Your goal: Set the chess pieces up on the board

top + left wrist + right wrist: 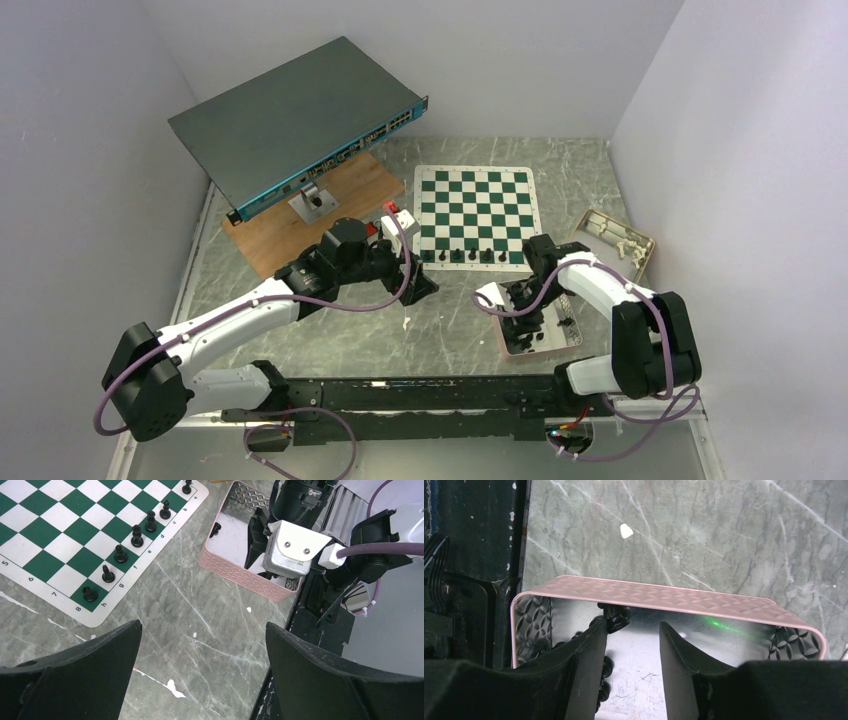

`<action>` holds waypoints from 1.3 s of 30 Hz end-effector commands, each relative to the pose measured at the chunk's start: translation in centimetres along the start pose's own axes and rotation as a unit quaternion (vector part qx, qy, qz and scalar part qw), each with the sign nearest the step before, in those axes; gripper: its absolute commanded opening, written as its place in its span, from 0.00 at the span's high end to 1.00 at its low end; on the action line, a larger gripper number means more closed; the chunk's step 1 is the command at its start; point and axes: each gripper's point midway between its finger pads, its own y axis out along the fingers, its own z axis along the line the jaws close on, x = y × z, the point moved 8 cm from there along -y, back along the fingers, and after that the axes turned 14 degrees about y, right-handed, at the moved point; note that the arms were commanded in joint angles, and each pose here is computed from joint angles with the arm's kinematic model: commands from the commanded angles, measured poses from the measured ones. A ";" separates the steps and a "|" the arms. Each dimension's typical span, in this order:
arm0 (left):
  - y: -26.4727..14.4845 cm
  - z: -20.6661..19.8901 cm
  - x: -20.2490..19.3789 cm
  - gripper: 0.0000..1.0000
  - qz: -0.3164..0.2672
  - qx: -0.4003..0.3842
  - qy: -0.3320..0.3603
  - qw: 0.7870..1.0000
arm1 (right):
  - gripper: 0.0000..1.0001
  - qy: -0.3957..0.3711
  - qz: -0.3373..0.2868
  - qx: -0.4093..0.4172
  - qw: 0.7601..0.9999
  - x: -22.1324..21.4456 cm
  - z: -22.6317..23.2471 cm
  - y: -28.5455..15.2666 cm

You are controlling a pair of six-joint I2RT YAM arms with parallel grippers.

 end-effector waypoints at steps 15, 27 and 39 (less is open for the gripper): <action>0.2 0.0 0.3 0.01 -0.010 -0.009 0.002 1.000 | 0.57 -0.014 0.019 0.005 1.000 -0.4 0.2 1.5; 0.4 0.0 0.0 0.01 -0.005 -0.013 -0.002 1.000 | 0.84 0.021 0.049 -0.052 0.997 -1.2 -0.2 0.9; 1.0 -0.2 0.1 0.01 -0.008 -0.031 -0.011 0.999 | 0.90 0.151 -0.007 -0.153 0.977 -3.0 -1.2 -2.0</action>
